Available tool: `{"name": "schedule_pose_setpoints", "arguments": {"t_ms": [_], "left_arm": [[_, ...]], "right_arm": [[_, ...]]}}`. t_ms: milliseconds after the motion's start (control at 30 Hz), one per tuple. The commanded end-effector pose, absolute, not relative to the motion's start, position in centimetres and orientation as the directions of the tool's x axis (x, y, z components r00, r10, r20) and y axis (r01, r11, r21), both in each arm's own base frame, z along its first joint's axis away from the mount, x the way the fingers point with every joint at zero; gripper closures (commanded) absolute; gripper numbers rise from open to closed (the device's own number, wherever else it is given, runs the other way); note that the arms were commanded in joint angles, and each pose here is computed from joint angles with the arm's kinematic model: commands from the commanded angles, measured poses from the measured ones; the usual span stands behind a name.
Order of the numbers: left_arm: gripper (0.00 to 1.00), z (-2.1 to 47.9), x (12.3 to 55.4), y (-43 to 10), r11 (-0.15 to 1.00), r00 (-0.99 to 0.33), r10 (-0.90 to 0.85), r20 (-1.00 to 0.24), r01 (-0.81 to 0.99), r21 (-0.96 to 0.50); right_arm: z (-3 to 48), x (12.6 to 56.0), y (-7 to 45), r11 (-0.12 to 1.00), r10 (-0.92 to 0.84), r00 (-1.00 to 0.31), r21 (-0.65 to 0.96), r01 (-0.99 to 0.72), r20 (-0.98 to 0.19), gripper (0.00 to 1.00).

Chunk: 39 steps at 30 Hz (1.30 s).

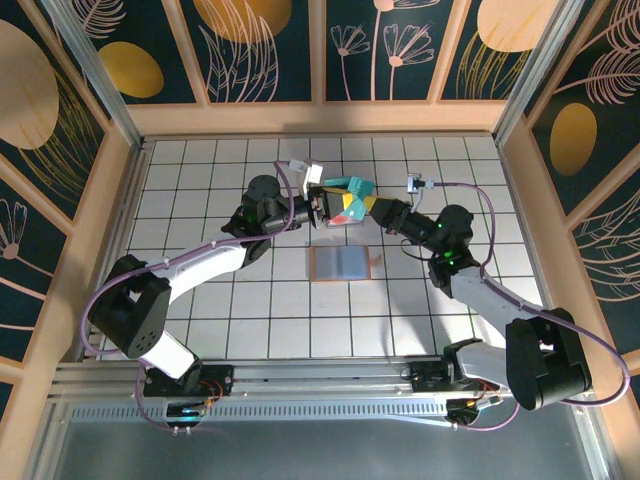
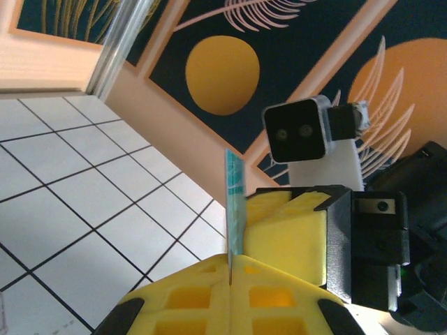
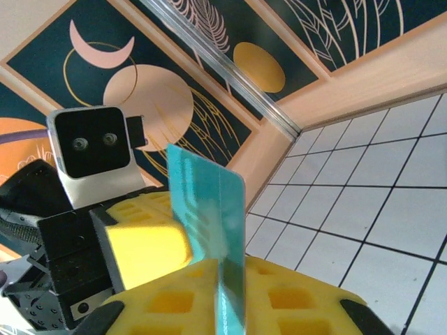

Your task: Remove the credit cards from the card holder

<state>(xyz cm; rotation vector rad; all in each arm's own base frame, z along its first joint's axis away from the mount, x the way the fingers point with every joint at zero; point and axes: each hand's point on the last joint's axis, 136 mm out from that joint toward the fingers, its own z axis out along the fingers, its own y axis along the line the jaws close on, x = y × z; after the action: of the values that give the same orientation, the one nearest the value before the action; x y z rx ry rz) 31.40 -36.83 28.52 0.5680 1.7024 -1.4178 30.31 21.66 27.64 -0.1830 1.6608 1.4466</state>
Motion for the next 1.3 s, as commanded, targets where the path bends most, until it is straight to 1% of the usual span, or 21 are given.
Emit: {"name": "schedule_pose_setpoints", "arguments": {"t_ms": [0,133,200,267,400,567,667,733,767,900,1000,1167,1267], "left_arm": [[1.00,30.3,29.9,-37.6,0.198,-0.496,-0.133,-0.858,0.835,-0.514],[1.00,29.8,30.6,-37.2,0.273,-0.462,-0.102,-0.881,0.838,-0.472],[1.00,29.5,31.1,-36.6,0.338,-0.429,-0.077,-0.900,0.838,-0.428],[1.00,29.2,31.9,-36.1,0.408,-0.402,-0.054,-0.914,0.827,-0.387],[1.00,28.3,33.4,-35.5,0.490,-0.345,0.050,-0.937,0.826,-0.278],[1.00,26.5,35.7,-35.6,0.526,-0.291,0.219,-0.931,0.839,-0.139],[1.00,25.7,37.3,-35.5,0.545,-0.254,0.304,-0.918,0.837,-0.051],[1.00,25.3,38.6,-35.4,0.559,-0.225,0.351,-0.909,0.829,0.010],[1.00,24.5,39.4,-35.4,0.561,-0.218,0.382,-0.898,0.827,0.038],[1.00,23.0,41.8,-35.5,0.551,-0.174,0.487,-0.856,0.822,0.146],[1.00,22.1,43.1,-35.8,0.522,-0.130,0.554,-0.822,0.823,0.222],[1.00,20.4,44.7,-36.2,0.450,-0.042,0.642,-0.765,0.829,0.333],[1.00,19.3,45.3,-36.5,0.391,-0.003,0.689,-0.725,0.843,0.368]], "right_arm": [[28.2,29.6,22.6,0.276,0.393,-0.584,0.697,-0.662,-0.711,0.69],[27.9,30.1,22.1,0.332,0.393,-0.572,0.691,-0.642,-0.720,0.50],[27.6,30.3,21.6,0.380,0.402,-0.555,0.684,-0.623,-0.729,0.42],[27.6,30.5,20.8,0.431,0.414,-0.530,0.672,-0.602,-0.740,0.36],[27.6,30.9,19.1,0.536,0.430,-0.478,0.643,-0.547,-0.766,0.27],[27.6,31.0,16.9,0.640,0.442,-0.429,0.612,-0.464,-0.788,0.18],[27.8,31.1,15.7,0.687,0.451,-0.401,0.597,-0.414,-0.797,0.10],[27.9,31.1,14.9,0.712,0.459,-0.382,0.589,-0.382,-0.802,0.06],[27.9,31.1,14.5,0.724,0.464,-0.374,0.587,-0.362,-0.803,0.01],[27.7,31.4,13.0,0.763,0.480,-0.353,0.581,-0.284,-0.803,0.01],[27.4,31.6,12.0,0.785,0.489,-0.340,0.575,-0.229,-0.803,0.01],[26.8,31.8,10.8,0.804,0.508,-0.332,0.576,-0.149,-0.795,0.01],[26.7,31.8,10.2,0.808,0.519,-0.319,0.577,-0.121,-0.793,0.01]]}}
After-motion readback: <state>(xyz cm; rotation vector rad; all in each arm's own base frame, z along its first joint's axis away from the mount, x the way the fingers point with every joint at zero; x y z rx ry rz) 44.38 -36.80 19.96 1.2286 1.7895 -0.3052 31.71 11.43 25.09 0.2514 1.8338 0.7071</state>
